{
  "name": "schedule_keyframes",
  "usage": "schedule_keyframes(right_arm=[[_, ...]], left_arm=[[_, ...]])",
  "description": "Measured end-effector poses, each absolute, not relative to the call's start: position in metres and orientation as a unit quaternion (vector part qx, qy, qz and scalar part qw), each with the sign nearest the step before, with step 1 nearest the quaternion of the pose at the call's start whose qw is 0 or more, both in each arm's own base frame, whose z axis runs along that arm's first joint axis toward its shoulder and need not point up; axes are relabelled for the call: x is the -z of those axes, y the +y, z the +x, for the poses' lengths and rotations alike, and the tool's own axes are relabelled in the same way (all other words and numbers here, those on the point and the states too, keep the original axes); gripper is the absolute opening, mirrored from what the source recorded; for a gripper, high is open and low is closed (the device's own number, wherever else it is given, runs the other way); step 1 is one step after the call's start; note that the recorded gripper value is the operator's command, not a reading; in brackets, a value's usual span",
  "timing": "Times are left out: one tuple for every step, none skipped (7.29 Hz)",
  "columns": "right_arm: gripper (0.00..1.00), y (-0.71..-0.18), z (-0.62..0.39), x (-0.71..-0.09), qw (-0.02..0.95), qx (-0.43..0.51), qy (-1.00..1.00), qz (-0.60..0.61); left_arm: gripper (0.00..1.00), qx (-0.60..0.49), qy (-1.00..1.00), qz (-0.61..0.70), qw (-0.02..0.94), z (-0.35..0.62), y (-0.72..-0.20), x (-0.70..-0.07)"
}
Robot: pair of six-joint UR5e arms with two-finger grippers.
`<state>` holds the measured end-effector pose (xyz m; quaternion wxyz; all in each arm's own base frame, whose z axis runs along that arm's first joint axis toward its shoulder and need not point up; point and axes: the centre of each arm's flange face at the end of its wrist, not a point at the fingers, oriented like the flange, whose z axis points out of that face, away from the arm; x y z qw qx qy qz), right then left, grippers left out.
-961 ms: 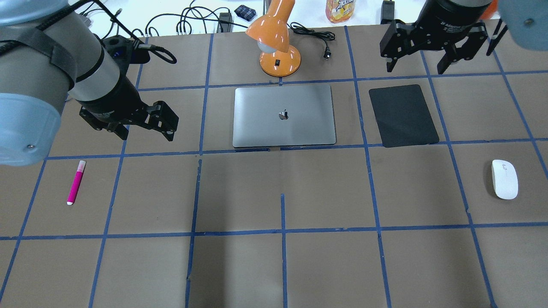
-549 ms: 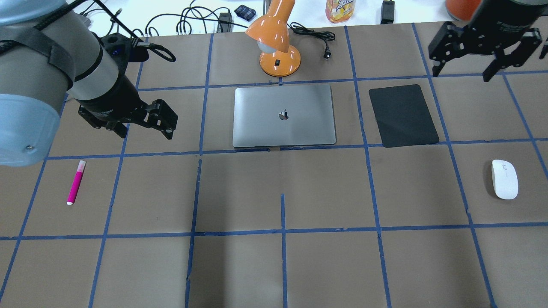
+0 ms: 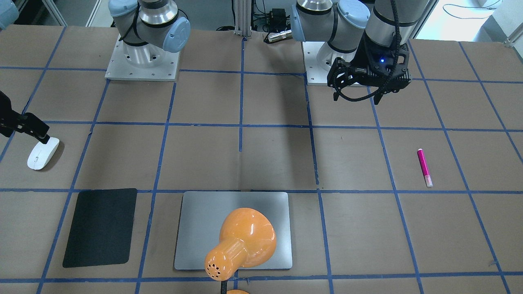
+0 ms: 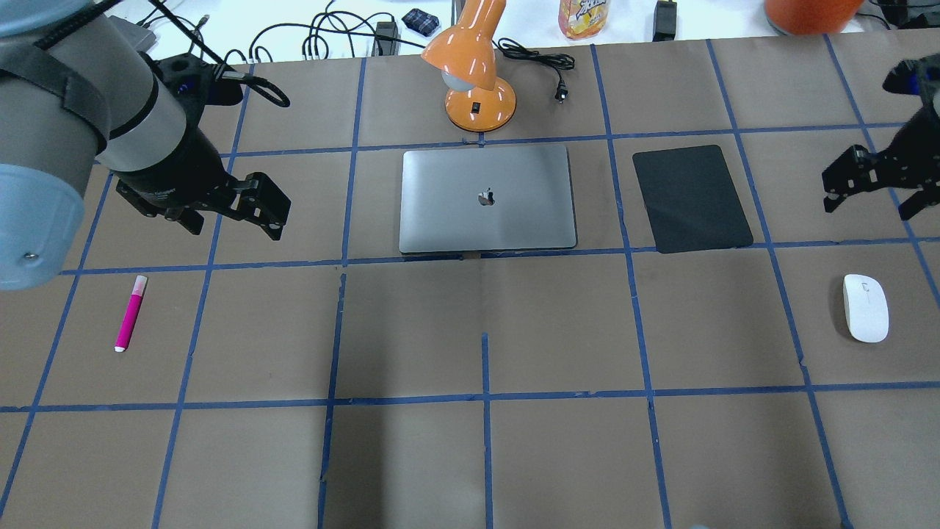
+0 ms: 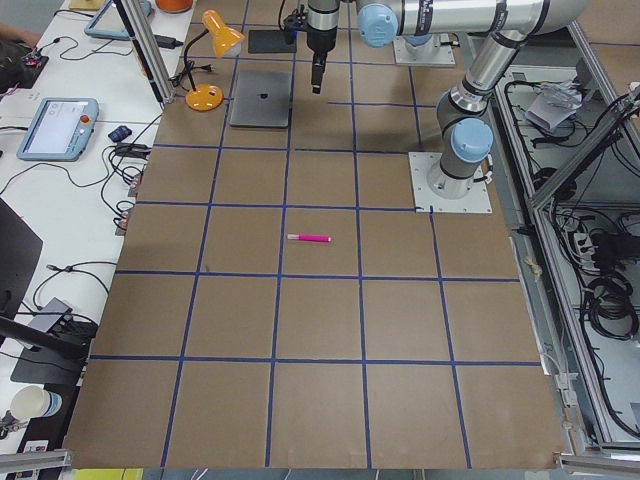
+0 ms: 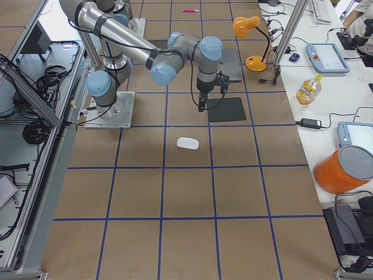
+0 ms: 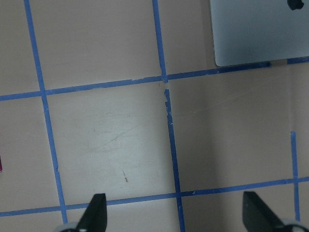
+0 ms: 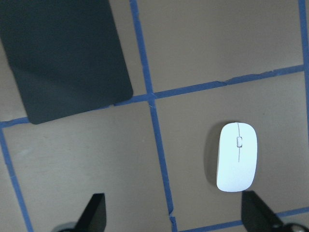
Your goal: Place pen and mouse around notebook
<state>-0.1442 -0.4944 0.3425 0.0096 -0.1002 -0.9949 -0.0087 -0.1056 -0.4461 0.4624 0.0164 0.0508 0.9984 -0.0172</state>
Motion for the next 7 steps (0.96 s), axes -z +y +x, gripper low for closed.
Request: schedule_keyframes(right_arm=[[1.00,-0.480,-0.170,-0.308,0.014,0.000,-0.994,-0.107],[1.00,-0.470,-0.187,-0.278,0.018,-0.006,-0.994,-0.105],[1.00,-0.464,-0.197,-0.253,0.018,-0.003,-0.995,-0.102],[1.00,-0.462,-0.206,-0.234,0.018,0.010,-0.995,-0.095],[1.00,-0.459,-0.214,-0.220,0.020,0.021,-0.995,-0.093],[1.00,-0.457,-0.224,-0.209,0.020,0.027,-0.995,-0.097],[1.00,-0.454,-0.231,-0.199,0.016,0.034,-0.994,-0.102]], left_arm=[[1.00,0.011,0.999,0.041,0.024,-0.076,-0.451,-0.457],[1.00,0.004,0.999,0.025,0.026,-0.034,-0.456,-0.449],[1.00,0.002,1.000,0.000,0.026,0.018,-0.461,-0.438],[1.00,0.005,1.000,-0.001,0.027,0.067,-0.463,-0.427],[1.00,0.008,0.999,0.017,0.028,0.107,-0.462,-0.412],[1.00,0.010,0.999,0.017,0.030,0.143,-0.462,-0.392],[1.00,0.012,0.999,0.007,0.032,0.171,-0.464,-0.369]])
